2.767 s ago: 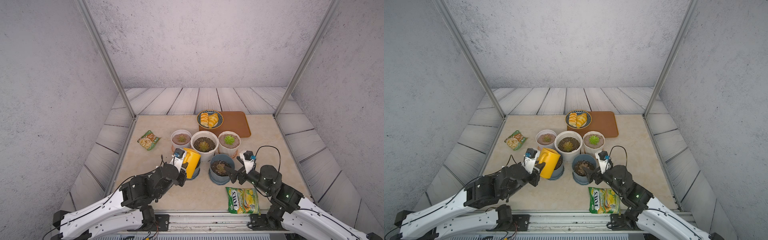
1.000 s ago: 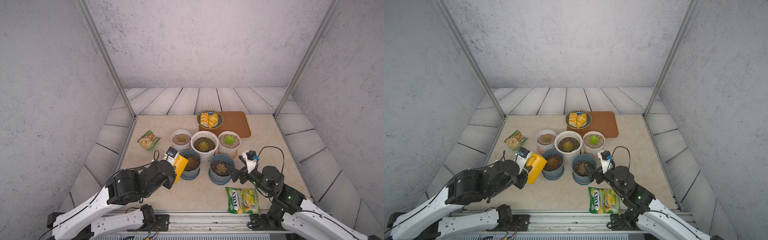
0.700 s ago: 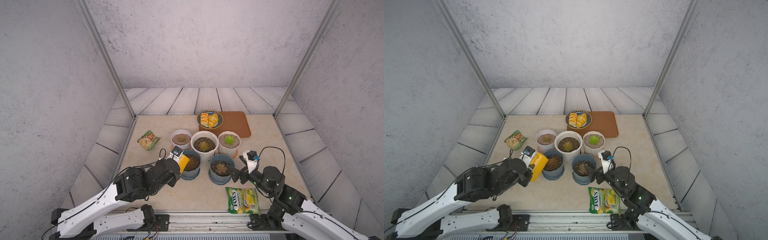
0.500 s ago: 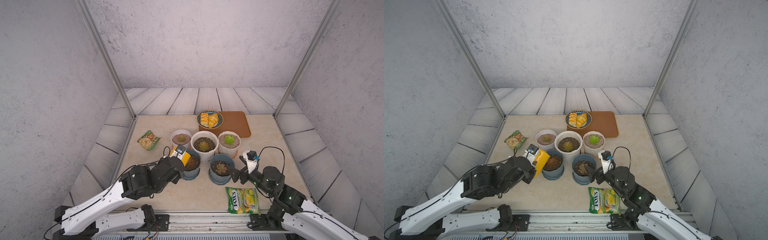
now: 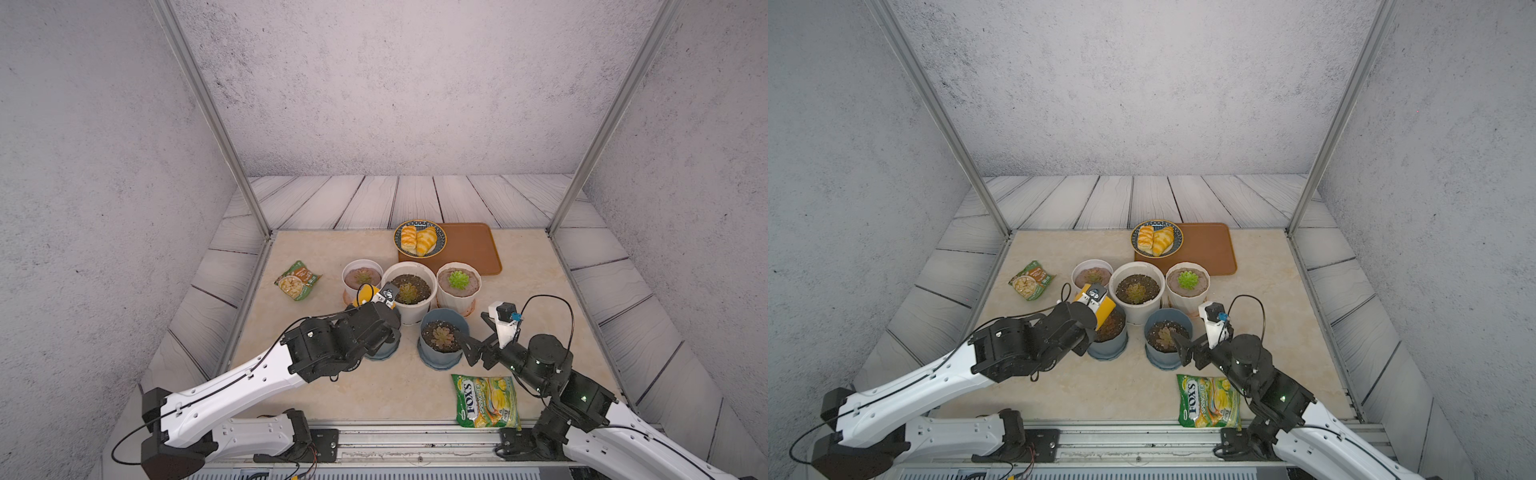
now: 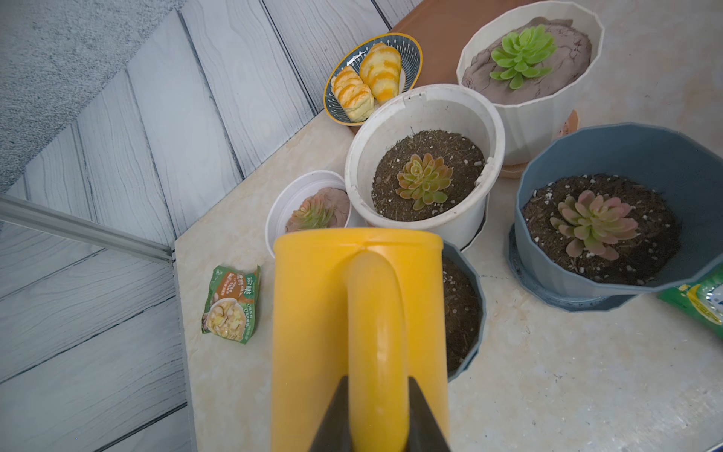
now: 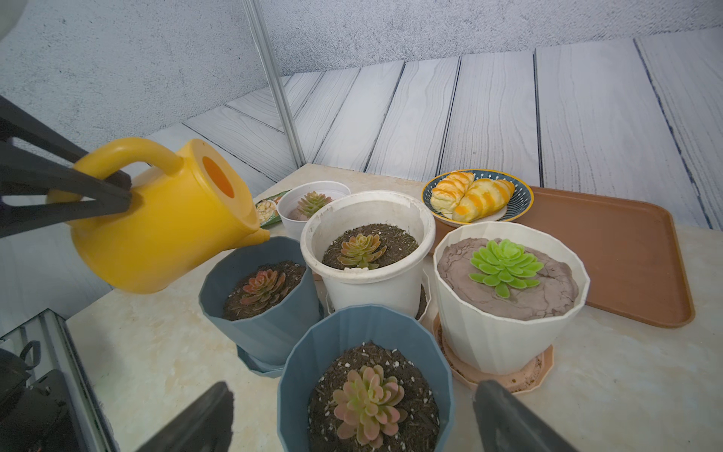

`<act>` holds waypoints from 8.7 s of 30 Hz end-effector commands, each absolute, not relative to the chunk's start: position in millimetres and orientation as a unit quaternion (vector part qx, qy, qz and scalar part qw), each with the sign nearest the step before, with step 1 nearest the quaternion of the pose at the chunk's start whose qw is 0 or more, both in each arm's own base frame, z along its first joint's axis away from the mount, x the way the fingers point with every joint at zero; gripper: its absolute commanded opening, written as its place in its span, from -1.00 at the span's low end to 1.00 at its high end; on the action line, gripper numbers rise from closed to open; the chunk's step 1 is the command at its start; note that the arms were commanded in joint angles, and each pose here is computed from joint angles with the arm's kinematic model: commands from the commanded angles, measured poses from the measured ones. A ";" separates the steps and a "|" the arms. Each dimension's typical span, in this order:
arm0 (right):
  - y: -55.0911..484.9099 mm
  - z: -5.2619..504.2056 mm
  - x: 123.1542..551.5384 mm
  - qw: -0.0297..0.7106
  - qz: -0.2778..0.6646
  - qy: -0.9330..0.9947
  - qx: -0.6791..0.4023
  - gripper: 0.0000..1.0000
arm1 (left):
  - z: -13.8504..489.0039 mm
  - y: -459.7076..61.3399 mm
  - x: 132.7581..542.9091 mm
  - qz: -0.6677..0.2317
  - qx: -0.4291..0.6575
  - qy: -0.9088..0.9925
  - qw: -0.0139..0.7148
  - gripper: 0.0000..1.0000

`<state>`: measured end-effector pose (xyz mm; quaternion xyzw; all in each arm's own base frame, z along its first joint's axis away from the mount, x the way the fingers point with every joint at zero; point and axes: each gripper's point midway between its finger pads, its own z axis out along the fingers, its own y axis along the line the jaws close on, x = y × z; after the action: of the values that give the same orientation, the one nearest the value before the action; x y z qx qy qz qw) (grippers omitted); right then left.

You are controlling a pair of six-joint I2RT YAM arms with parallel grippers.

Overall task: Water the succulent around the soil edge
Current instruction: Water the soil of the potted plant with water.

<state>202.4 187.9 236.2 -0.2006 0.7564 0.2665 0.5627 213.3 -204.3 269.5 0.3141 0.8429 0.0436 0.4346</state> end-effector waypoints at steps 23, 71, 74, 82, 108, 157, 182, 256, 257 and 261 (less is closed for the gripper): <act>176.8 250.3 203.0 0.584 0.265 0.748 -0.175 0.99 | 281.2 -247.1 210.1 -0.063 0.315 0.842 0.433 -1.00; 179.3 238.3 210.6 0.575 0.244 0.761 -0.177 0.99 | 270.2 -189.3 161.0 -0.104 0.303 0.870 0.375 -1.00; 180.1 237.5 210.5 0.574 0.245 0.760 -0.179 0.99 | 271.6 -180.7 161.0 -0.094 0.299 0.871 0.378 -1.00; 184.5 236.7 209.5 0.572 0.252 0.758 -0.186 0.99 | 269.7 -162.3 161.5 -0.059 0.294 0.875 0.379 -1.00; 212.9 240.7 192.4 0.547 0.315 0.735 -0.248 0.99 | 273.7 -171.7 200.0 0.029 0.300 0.857 0.419 -1.00; 238.2 257.3 158.8 0.552 0.414 0.651 -0.315 0.99 | 338.8 -128.8 140.1 -0.313 0.182 0.668 0.650 -1.00; 220.1 280.4 138.2 0.596 0.429 0.600 -0.318 0.99 | 334.6 -136.4 208.0 -0.090 0.172 0.765 0.614 -1.00; 224.7 266.1 150.2 0.586 0.408 0.625 -0.315 0.99 | 286.2 -187.9 393.1 -0.025 0.241 0.870 0.429 -1.00; 224.4 266.2 150.3 0.587 0.407 0.625 -0.315 0.99 | 285.3 -188.7 391.9 -0.029 0.243 0.871 0.427 -1.00; 223.6 267.2 149.5 0.588 0.408 0.624 -0.315 0.99 | 283.0 -192.6 387.3 -0.042 0.246 0.871 0.424 -1.00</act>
<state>150.4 225.6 254.9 -0.3151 0.6348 0.4086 0.5751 387.9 -187.6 266.3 0.2443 0.8821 -0.0242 0.4020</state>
